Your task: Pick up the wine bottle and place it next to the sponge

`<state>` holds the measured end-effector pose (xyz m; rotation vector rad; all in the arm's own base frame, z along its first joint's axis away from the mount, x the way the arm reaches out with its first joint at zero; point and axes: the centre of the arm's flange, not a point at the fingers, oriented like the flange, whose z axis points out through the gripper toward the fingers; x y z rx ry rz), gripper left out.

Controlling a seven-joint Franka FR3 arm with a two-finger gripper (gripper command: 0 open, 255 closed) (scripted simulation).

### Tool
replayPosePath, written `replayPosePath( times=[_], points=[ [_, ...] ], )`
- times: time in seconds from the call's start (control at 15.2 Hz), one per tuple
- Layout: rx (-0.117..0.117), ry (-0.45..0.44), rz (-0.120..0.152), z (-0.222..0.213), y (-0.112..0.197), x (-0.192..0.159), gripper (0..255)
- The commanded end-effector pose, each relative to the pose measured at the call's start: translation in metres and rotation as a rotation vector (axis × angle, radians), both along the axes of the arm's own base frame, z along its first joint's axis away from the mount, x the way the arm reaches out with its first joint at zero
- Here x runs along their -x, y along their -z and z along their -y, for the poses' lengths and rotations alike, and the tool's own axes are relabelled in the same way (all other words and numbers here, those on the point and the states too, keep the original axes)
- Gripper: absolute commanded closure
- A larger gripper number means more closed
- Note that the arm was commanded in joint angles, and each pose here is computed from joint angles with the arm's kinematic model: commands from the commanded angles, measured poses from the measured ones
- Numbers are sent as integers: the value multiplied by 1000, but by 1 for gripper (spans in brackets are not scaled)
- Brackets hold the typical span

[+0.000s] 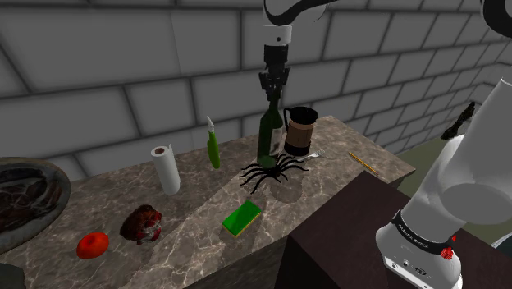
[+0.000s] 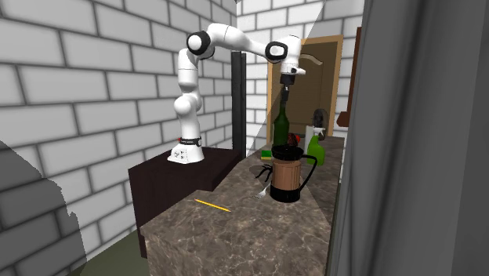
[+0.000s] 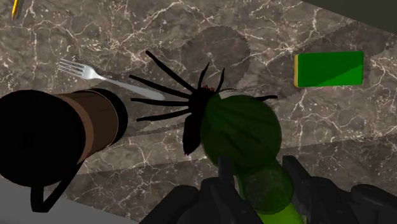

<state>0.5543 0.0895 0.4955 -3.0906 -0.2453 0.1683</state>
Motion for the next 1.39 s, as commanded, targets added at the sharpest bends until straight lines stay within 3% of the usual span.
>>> replayPosePath(
  times=[0.0,1.12,1.32],
  points=[
    [0,2,0,-25,-3,-1,255],
    [0,2,0,-253,-3,-9,255],
    [0,2,0,-253,13,-9,255]
  ],
)
